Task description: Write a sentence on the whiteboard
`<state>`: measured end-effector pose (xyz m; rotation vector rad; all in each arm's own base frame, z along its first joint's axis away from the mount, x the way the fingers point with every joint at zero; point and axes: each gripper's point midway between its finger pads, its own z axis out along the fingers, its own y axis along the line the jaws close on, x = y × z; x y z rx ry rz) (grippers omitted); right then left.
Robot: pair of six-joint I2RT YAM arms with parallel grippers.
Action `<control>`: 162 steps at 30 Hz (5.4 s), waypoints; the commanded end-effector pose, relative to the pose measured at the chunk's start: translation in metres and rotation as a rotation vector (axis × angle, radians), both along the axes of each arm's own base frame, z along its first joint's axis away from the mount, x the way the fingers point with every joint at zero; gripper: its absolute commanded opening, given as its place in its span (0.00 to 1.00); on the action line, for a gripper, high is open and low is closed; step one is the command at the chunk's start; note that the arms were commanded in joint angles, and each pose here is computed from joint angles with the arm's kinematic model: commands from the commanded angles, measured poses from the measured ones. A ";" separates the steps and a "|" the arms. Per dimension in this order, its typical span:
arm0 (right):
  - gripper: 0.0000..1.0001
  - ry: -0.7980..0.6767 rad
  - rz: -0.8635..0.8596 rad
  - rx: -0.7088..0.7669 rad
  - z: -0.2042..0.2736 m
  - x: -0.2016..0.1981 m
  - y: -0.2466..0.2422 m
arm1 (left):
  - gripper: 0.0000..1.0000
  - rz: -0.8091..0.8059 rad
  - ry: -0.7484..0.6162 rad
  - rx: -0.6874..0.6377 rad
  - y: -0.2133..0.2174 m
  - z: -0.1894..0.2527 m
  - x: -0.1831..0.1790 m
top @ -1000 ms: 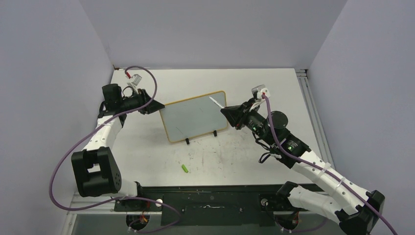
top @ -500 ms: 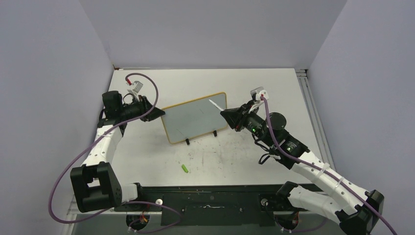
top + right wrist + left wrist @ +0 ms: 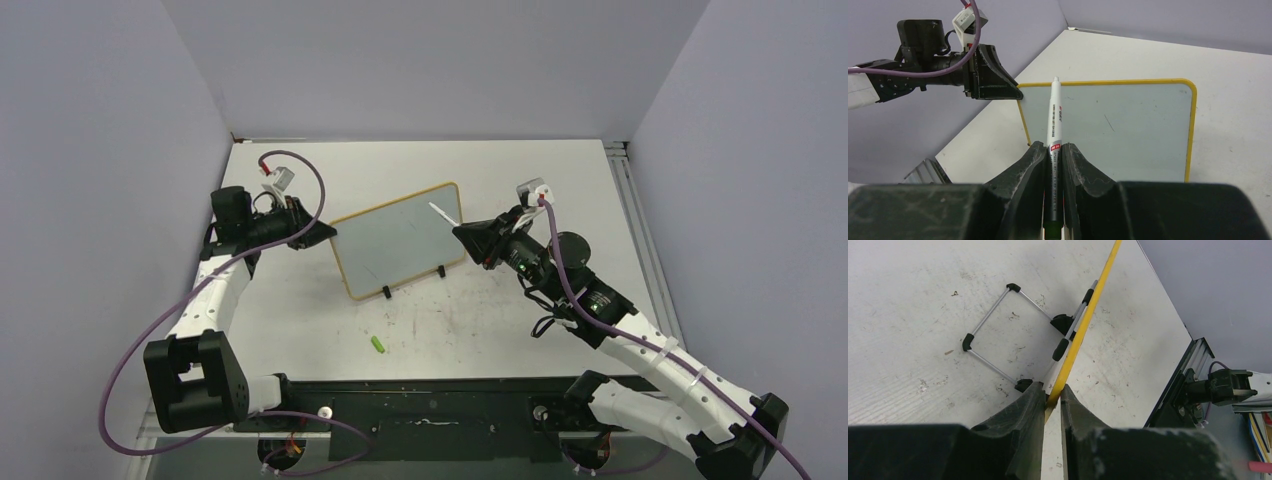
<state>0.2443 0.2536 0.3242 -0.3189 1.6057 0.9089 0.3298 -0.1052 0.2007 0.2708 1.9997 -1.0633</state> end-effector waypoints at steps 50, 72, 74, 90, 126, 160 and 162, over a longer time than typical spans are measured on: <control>0.05 -0.037 0.068 -0.065 -0.007 -0.001 0.013 | 0.56 0.029 -0.016 0.074 -0.008 0.011 -0.015; 0.05 -0.028 0.094 -0.208 -0.068 -0.004 0.058 | 0.34 0.046 -0.045 0.097 -0.005 0.015 -0.014; 0.05 -0.043 0.064 -0.244 -0.073 -0.005 0.064 | 0.32 0.048 -0.045 0.098 -0.005 0.015 -0.015; 0.05 -0.120 0.089 -0.266 -0.078 -0.012 0.127 | 0.30 0.067 -0.045 0.113 -0.001 0.014 -0.013; 0.05 -0.173 0.113 -0.244 -0.072 0.008 0.184 | 0.05 0.039 -0.029 0.093 -0.009 0.008 -0.008; 0.05 -0.156 0.036 -0.286 -0.090 0.024 0.185 | 0.00 0.027 -0.052 0.119 -0.010 0.009 -0.011; 0.05 -0.153 0.035 -0.294 -0.093 0.024 0.186 | 0.00 0.027 -0.052 0.119 -0.011 0.009 -0.011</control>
